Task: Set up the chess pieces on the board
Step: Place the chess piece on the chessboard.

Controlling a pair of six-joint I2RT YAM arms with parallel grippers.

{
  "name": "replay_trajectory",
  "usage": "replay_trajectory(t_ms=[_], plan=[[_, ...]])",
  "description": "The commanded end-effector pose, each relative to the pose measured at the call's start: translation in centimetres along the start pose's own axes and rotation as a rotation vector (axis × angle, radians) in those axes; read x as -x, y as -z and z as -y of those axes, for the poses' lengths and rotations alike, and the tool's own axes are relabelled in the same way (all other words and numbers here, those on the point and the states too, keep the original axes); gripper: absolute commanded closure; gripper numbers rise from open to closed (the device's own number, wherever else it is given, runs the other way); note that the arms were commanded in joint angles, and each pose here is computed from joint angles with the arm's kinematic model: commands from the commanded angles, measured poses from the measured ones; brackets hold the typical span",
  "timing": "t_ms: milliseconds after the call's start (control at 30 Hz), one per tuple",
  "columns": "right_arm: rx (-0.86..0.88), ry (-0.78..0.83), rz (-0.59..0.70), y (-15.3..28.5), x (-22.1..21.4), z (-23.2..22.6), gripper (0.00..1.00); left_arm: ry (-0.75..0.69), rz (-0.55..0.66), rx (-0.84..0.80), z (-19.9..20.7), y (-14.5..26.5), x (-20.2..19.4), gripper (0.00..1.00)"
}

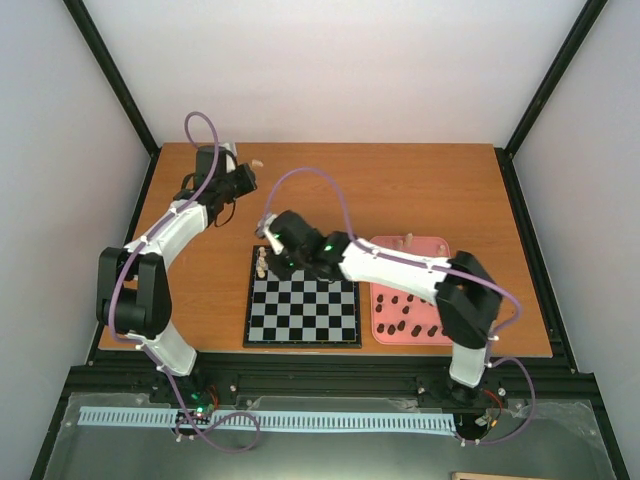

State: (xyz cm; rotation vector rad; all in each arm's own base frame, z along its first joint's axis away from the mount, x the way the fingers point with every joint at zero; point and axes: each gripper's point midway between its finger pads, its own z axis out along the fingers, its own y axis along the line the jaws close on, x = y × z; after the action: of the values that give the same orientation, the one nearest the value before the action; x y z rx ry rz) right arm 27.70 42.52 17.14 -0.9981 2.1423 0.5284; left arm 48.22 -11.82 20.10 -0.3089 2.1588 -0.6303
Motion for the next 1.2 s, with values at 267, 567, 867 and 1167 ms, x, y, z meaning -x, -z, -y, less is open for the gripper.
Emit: replay_trajectory(t_ms=[267, 567, 867, 1167], plan=[[0.005, 0.073, -0.157, -3.9, -3.3, -4.3, 0.97, -0.061, 0.065, 0.082, -0.8, 1.9, 1.7, 0.99], [-0.070, 0.086, -0.091, -2.0, -1.3, -2.8, 0.97, -0.060, 0.057, 0.096, -1.2, 1.5, 1.6, 0.87], [-0.017, 0.084, -0.141, -3.8, -2.5, -3.9, 0.96, -0.070, 0.080, 0.163, -2.2, 2.0, 2.3, 0.35], [0.011, 0.093, -0.200, -6.8, -4.1, -5.4, 0.96, -0.041, 0.066, 0.197, -4.1, 1.3, 2.3, 0.22]])
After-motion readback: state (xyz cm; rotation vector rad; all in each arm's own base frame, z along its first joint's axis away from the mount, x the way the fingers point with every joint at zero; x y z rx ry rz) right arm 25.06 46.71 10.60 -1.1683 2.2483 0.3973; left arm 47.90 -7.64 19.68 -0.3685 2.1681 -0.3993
